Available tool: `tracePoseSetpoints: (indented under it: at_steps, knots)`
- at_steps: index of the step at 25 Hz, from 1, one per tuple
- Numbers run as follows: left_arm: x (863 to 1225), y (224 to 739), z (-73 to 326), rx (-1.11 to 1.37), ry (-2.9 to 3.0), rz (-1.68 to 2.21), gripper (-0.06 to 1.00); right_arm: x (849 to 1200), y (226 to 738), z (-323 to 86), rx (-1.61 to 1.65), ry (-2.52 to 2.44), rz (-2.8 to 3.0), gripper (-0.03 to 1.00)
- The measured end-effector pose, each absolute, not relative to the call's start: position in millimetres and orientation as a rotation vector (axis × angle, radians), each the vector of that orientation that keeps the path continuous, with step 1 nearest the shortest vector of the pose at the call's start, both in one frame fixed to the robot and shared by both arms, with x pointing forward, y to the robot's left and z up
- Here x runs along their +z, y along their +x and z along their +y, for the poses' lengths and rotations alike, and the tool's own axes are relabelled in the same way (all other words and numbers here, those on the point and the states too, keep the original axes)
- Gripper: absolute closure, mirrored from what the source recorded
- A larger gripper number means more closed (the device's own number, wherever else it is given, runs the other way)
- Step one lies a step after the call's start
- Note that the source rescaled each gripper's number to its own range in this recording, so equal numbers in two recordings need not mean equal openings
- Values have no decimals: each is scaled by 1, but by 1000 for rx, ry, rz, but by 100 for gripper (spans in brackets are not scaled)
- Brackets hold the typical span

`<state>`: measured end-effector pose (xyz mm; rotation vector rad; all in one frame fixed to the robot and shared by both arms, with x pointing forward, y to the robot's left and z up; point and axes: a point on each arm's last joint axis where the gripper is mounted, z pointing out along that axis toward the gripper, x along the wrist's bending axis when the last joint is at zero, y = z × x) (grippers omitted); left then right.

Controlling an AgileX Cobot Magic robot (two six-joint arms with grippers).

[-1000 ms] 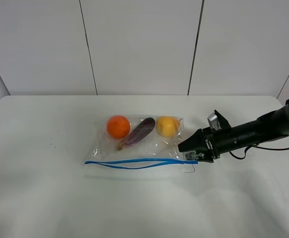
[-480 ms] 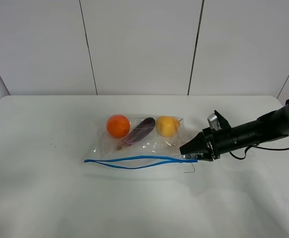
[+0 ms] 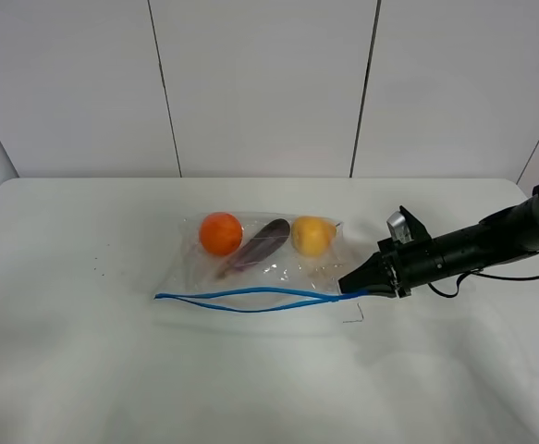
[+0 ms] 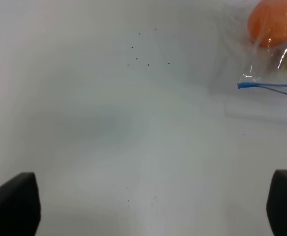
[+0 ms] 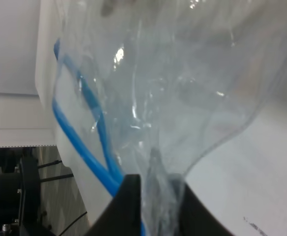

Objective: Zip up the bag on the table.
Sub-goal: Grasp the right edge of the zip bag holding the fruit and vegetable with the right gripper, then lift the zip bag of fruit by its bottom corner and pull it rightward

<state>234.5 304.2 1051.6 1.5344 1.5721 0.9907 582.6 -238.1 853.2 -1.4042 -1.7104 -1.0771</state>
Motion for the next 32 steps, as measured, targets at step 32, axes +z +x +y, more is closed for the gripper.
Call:
tracePoseSetpoints:
  at_steps: [32]
  knots:
    - [1052,235,304,991,1534,1572,-5,853,582,-238,-1076,-1402,-1714,97]
